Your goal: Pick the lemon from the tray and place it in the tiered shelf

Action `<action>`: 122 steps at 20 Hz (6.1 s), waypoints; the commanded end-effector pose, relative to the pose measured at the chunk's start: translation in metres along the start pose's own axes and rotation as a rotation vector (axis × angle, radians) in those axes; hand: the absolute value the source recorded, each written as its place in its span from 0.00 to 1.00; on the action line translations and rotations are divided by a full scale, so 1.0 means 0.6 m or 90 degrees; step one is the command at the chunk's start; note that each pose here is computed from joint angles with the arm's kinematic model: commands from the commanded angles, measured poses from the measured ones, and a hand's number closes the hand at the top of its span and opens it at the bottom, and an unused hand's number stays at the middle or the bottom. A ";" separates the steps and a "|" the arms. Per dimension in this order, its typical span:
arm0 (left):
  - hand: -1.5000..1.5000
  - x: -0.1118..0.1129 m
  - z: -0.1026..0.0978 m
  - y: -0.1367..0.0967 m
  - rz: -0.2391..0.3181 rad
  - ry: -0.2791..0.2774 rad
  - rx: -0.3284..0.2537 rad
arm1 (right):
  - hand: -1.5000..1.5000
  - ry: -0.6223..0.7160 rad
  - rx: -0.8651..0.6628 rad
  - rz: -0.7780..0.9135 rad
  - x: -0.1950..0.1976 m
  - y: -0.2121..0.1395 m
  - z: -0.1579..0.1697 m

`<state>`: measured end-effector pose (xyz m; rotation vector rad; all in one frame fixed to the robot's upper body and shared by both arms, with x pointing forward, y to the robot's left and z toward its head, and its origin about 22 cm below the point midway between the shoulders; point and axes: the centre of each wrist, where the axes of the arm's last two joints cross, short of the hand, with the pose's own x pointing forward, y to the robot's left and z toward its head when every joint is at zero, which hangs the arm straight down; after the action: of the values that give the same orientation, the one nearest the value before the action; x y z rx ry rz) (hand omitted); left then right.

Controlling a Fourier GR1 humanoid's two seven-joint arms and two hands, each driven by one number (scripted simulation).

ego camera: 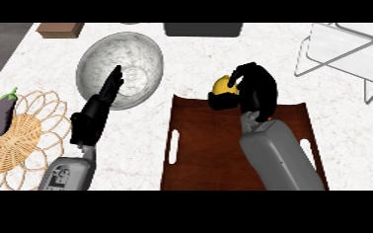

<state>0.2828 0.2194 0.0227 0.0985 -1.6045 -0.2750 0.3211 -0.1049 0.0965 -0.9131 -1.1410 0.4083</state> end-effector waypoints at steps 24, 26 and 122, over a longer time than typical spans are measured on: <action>0.50 -0.013 -0.003 -0.017 0.005 0.018 0.009 | 1.00 0.012 -0.456 -0.022 0.174 -0.297 0.001; 0.50 -0.014 -0.021 -0.025 -0.008 0.012 0.022 | 1.00 0.021 -0.446 -0.034 0.166 -0.311 -0.015; 0.50 -0.023 0.017 0.027 0.003 0.046 0.059 | 0.00 0.219 -0.690 -0.355 -0.206 -0.727 -0.009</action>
<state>0.2744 0.2401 0.0169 0.1656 -1.5769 -0.2119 0.2495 -0.4476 0.3601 -1.4530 -1.2844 -0.9376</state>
